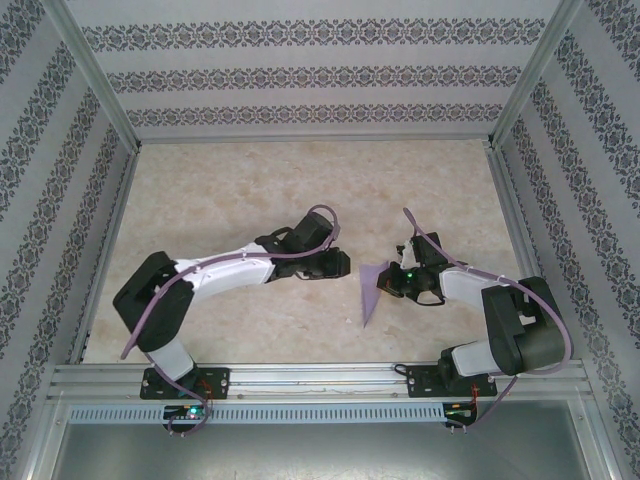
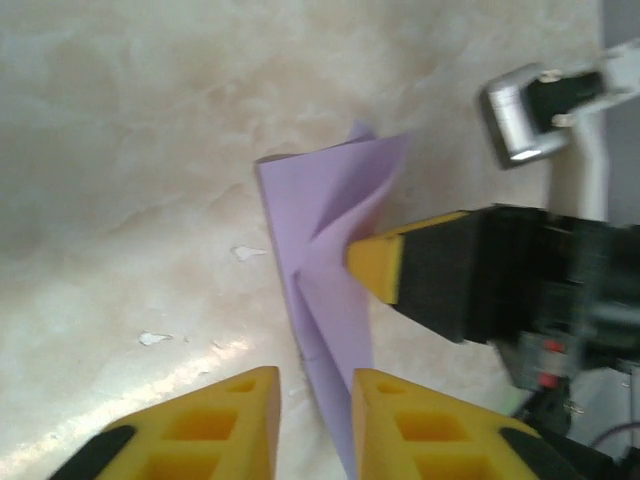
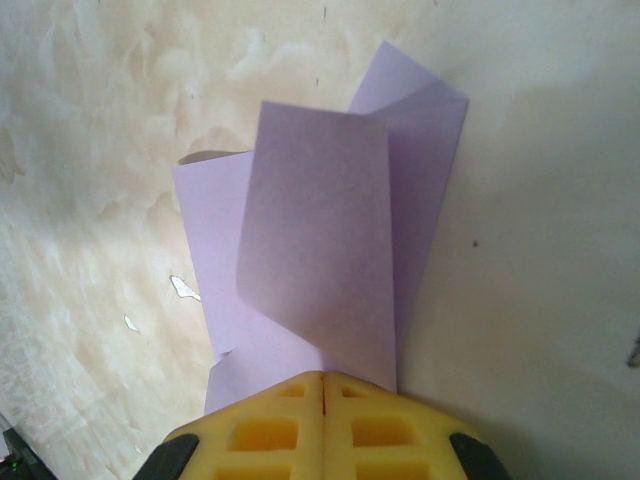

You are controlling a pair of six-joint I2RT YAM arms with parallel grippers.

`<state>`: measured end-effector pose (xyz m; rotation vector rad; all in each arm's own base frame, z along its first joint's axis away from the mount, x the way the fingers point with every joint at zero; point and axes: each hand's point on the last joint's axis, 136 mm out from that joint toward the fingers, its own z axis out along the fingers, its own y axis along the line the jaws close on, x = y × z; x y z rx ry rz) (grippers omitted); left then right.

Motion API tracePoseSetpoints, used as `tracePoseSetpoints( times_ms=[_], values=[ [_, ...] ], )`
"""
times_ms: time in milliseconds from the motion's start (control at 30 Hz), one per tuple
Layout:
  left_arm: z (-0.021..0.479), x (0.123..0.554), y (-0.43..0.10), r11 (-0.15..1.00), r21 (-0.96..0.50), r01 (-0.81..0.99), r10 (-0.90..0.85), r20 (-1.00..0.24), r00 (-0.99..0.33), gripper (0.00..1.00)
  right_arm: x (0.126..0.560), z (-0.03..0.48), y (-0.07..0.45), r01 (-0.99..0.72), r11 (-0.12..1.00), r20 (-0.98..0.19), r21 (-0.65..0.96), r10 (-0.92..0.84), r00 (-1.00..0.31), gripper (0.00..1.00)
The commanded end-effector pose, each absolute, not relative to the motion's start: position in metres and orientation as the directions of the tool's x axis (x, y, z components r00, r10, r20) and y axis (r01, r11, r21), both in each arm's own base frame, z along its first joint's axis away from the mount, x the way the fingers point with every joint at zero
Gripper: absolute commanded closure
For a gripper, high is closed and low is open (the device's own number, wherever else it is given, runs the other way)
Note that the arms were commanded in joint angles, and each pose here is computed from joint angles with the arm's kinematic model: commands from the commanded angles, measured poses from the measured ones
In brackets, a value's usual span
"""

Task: Fold a paper plane with a square sheet of paper (fold left side to right side)
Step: Perform the fifth fold on the wing at the bottom-center of the table.

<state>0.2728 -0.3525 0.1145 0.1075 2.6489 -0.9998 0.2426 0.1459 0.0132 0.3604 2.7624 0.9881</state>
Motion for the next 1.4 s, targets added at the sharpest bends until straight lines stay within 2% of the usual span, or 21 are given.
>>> tracePoseSetpoints(
  times_ms=[0,233,500,1067,1367],
  values=[
    [0.113,0.255,-0.349,0.727,-0.665,0.171,-0.008,-0.258,-0.966,0.81,0.212,-0.016,0.133,0.250,0.803,0.006,0.541,0.293,-0.956,1.00],
    [0.116,0.237,-0.383,0.615,-0.777,0.137,0.016,-0.162,-0.987,0.88,0.211,-0.017,0.134,0.247,0.805,0.010,0.539,0.288,-0.958,1.00],
    [0.100,0.230,-0.414,0.576,-0.811,0.105,0.044,-0.098,-0.994,0.90,0.210,-0.018,0.135,0.244,0.809,0.013,0.535,0.281,-0.960,1.00],
    [0.080,0.224,-0.438,0.584,-0.806,0.097,0.084,-0.058,-0.995,0.91,0.209,-0.019,0.137,0.235,0.817,0.015,0.527,0.267,-0.964,1.00],
    [0.052,0.209,-0.437,0.625,-0.778,0.070,0.106,-0.005,-0.994,0.91,0.209,-0.018,0.138,0.230,0.815,0.014,0.531,0.263,-0.965,1.00]
  ],
)
